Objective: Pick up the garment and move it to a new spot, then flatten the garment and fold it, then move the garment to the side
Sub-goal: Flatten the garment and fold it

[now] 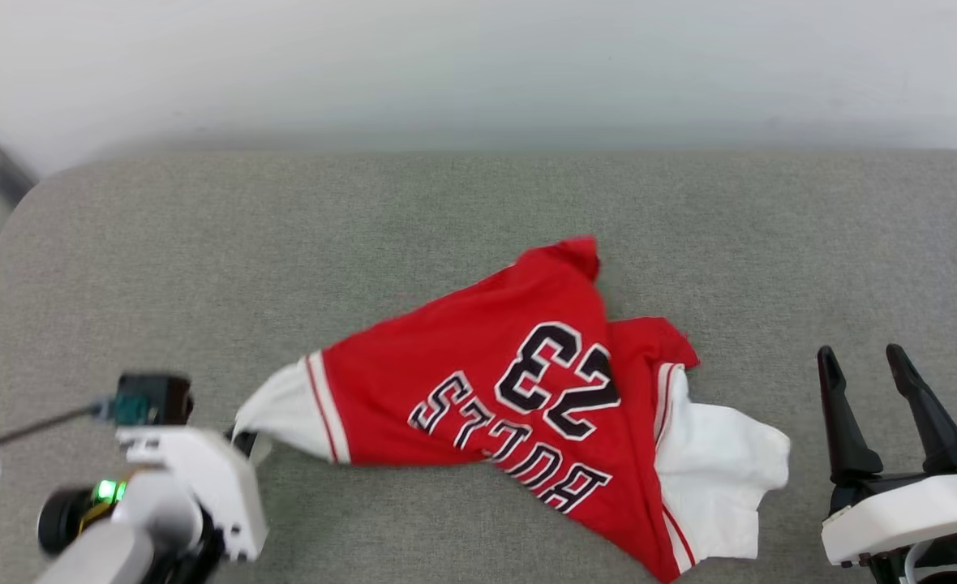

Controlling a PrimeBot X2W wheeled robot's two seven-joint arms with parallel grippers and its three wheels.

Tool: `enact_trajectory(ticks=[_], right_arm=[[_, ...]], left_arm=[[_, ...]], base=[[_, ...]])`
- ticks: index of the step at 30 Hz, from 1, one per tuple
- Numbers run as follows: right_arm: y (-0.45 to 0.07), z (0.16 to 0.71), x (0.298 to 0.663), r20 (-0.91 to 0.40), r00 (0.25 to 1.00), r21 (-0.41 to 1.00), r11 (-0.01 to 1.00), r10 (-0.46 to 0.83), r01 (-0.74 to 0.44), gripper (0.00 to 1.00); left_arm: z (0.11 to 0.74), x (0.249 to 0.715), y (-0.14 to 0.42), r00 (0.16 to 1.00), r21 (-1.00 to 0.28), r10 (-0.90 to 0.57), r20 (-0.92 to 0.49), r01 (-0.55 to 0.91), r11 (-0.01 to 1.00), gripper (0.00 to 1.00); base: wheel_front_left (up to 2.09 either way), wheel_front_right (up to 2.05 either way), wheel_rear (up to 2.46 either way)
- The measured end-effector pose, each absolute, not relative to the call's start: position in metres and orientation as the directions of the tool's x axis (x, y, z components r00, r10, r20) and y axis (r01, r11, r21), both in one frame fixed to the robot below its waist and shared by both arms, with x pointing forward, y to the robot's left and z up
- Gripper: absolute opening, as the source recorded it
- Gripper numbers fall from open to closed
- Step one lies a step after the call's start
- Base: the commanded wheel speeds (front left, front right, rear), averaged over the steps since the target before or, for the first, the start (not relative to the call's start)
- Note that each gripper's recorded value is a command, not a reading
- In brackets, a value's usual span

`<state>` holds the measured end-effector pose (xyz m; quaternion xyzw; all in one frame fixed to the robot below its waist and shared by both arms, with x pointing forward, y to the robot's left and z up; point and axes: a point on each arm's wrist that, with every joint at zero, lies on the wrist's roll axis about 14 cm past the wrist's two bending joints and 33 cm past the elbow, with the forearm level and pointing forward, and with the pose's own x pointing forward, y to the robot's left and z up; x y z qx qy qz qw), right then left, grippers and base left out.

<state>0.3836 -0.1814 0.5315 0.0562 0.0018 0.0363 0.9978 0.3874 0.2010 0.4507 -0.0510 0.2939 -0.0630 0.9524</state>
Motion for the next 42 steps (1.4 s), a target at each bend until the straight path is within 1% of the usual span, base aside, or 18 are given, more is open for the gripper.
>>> enact_trajectory(ticks=[4, 5, 6, 7, 10, 13, 16, 20, 25, 29, 33, 36, 40, 42], right_arm=[[-0.184, 0.534, 0.382, 0.004, 0.998, 0.11, 0.992, 0.067, -0.067, 1.0], [-0.185, 0.535, 0.381, 0.004, 0.998, 0.109, 0.992, 0.064, -0.064, 1.0], [-0.186, 0.535, 0.379, 0.004, 0.998, 0.107, 0.992, 0.062, -0.062, 1.0], [-0.187, 0.535, 0.378, 0.001, 0.998, 0.107, 0.993, 0.059, -0.059, 1.0], [-0.188, 0.539, 0.375, 0.007, 0.998, 0.103, 0.993, 0.056, -0.057, 1.0], [-0.189, 0.542, 0.369, 0.008, 0.998, 0.098, 0.994, 0.056, -0.056, 1.0], [-0.189, 0.547, 0.364, 0.015, 0.998, 0.095, 0.994, 0.057, -0.058, 1.0], [-0.191, 0.549, 0.355, 0.014, 0.999, 0.092, 0.994, 0.051, -0.052, 1.0], [-0.198, 0.544, 0.343, -0.012, 0.999, 0.092, 0.995, 0.031, -0.03, 1.0], [-0.204, 0.537, 0.337, -0.043, 0.999, 0.099, 0.995, 0.015, -0.011, 1.0], [-0.213, 0.522, 0.329, -0.109, 0.994, 0.12, 0.993, -0.007, 0.02, 1.0], [-0.226, 0.495, 0.322, -0.225, 0.974, 0.133, 0.989, -0.037, 0.068, 1.0], [-0.237, 0.453, 0.311, -0.428, 0.902, 0.158, 0.979, -0.048, 0.127, 1.0], [-0.234, 0.437, 0.311, -0.514, 0.858, 0.167, 0.977, -0.027, 0.131, 1.0]], left_arm=[[0.424, 0.352, 0.215, 0.783, -0.184, -0.094, -0.615, -0.026, 0.982, 0.0], [0.419, 0.345, 0.214, 0.774, -0.203, -0.096, -0.626, -0.042, 0.978, 0.12], [0.415, 0.338, 0.21, 0.763, -0.225, -0.107, -0.637, -0.052, 0.973, 0.48], [0.412, 0.334, 0.207, 0.759, -0.239, -0.115, -0.641, -0.054, 0.97, 1.0], [0.419, 0.333, 0.204, 0.785, -0.251, -0.126, -0.607, -0.039, 0.967, 1.0], [0.435, 0.341, 0.206, 0.842, -0.221, -0.107, -0.529, -0.014, 0.975, 1.0], [0.466, 0.355, 0.206, 0.915, -0.189, -0.091, -0.394, 0.017, 0.982, 1.0], [0.502, 0.364, 0.201, 0.974, -0.132, -0.08, -0.214, 0.052, 0.99, 1.0], [0.541, 0.366, 0.192, 0.997, -0.096, -0.074, -0.005, 0.073, 0.993, 1.0], [0.556, 0.361, 0.192, 0.995, -0.095, -0.043, 0.087, 0.052, 0.994, 1.0], [0.568, 0.355, 0.193, 0.99, -0.088, -0.025, 0.137, 0.037, 0.995, 1.0], [0.569, 0.35, 0.194, 0.989, -0.091, -0.017, 0.144, 0.03, 0.995, 1.0], [0.571, 0.346, 0.197, 0.989, -0.099, -0.002, 0.149, 0.017, 0.995, 1.0], [0.569, 0.344, 0.198, 0.99, -0.105, 0.006, 0.143, 0.009, 0.994, 1.0]], base=[[0.0, 0.0, 0.0], [0.0, 0.0, 0.0], [0.0, 0.0, 0.0], [0.0, 0.0, 0.0], [0.0, 0.0, 0.0], [0.0, 0.0, 0.0], [0.0, 0.0, 0.0], [0.0, 0.0, 0.0], [0.0, 0.0, 0.0], [0.0, 0.0, 0.0], [0.0, 0.0, 0.0], [0.0, 0.0, 0.0], [0.0, 0.0, 0.0], [0.0, 0.0, 0.0]])
